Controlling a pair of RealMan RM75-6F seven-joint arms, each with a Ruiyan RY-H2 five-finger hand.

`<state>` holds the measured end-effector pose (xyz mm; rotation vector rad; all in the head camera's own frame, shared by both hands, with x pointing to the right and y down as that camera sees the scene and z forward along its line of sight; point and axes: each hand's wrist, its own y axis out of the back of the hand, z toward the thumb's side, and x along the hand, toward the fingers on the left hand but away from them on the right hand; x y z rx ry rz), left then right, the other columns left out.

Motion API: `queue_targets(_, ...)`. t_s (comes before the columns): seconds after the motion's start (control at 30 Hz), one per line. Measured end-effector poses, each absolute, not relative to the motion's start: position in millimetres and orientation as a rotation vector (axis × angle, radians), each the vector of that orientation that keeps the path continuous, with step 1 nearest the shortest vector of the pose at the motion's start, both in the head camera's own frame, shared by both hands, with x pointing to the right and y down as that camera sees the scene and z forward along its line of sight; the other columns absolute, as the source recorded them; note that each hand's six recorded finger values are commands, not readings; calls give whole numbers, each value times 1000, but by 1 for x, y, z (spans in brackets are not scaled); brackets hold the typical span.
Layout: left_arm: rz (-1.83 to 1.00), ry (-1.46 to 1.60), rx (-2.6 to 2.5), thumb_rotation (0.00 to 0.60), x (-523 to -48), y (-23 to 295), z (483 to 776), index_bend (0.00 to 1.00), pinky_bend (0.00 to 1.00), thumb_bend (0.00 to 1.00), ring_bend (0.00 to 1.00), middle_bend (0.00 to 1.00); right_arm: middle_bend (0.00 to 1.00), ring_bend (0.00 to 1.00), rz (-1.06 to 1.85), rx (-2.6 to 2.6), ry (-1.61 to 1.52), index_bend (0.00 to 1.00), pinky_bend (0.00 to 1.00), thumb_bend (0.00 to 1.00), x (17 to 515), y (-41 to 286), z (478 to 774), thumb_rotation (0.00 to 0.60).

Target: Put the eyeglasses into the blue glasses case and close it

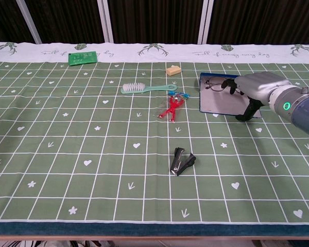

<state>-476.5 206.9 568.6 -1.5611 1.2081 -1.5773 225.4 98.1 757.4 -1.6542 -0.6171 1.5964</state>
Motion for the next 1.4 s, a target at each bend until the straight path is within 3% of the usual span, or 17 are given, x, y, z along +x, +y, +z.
queue_targets(0.6, -1580, 1206, -1560, 600, -477, 207, 569, 192, 0, 286, 0, 0, 274, 306, 1586, -1646, -628, 227, 271, 556, 224, 94, 756, 600)
queue_targets(0.93, -1584, 1204, -1560, 600, -477, 207, 569, 192, 0, 286, 0, 0, 278, 307, 1587, -1640, -653, 247, 271, 567, 224, 87, 754, 600)
queue_targets(1.4, -1589, 1206, -1558, 600, -478, 207, 569, 192, 0, 286, 0, 0, 301, 332, 1598, -1561, -700, 300, 271, 566, 232, 54, 752, 600)
